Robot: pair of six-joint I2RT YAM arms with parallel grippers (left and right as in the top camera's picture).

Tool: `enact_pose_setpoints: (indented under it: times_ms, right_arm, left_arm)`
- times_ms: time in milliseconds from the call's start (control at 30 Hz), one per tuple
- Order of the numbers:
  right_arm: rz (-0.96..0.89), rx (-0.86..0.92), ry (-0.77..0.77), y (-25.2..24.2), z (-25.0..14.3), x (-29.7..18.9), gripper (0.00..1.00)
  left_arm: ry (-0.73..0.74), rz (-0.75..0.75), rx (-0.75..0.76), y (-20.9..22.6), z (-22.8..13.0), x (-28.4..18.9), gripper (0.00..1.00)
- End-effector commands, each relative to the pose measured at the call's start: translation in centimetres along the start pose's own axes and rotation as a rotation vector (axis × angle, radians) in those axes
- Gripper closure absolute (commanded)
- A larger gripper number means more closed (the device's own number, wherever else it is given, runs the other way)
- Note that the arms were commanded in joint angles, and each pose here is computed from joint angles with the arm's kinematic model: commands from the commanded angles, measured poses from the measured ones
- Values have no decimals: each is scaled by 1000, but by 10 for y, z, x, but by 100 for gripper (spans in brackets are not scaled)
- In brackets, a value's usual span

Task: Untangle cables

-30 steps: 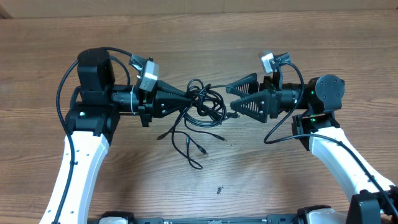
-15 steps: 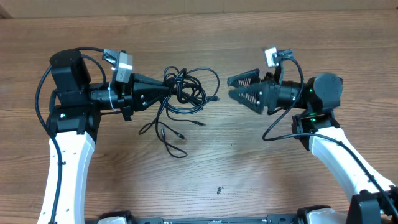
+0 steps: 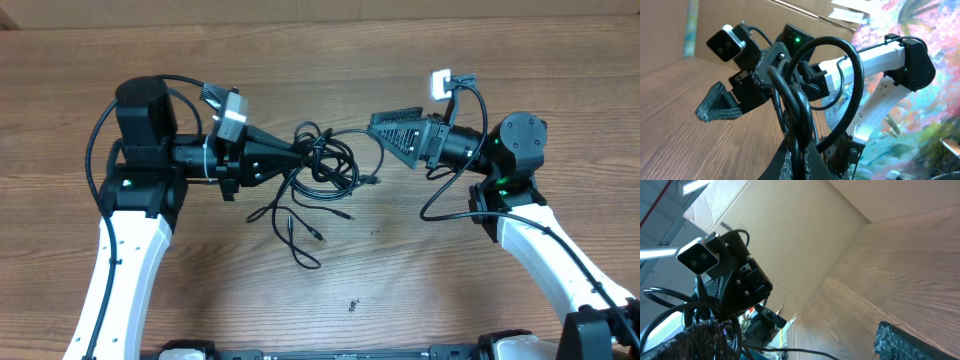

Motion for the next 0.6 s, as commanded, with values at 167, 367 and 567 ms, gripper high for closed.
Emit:
enact_pose_setpoints:
  times_ms: [167,367,567]
  right_arm:
    - [81,-60,88,14,-4,2,0]
    - [111,-84,127,17,-8,5,0]
    - [165,-134,175,27,-21,22,0]
  left_arm:
    - [30,2,43,-1,0,21,96]
    - [48,60,41,3,-1,29,96]
    - [49,98,12,6,-1,29,96]
Point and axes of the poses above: each gripper's point midway between its finger pads, its own x axis out along the fingers, its own y axis along the line the jaws close on, z = x × y, the point moved 9 cm from there along -x, back along the fingers
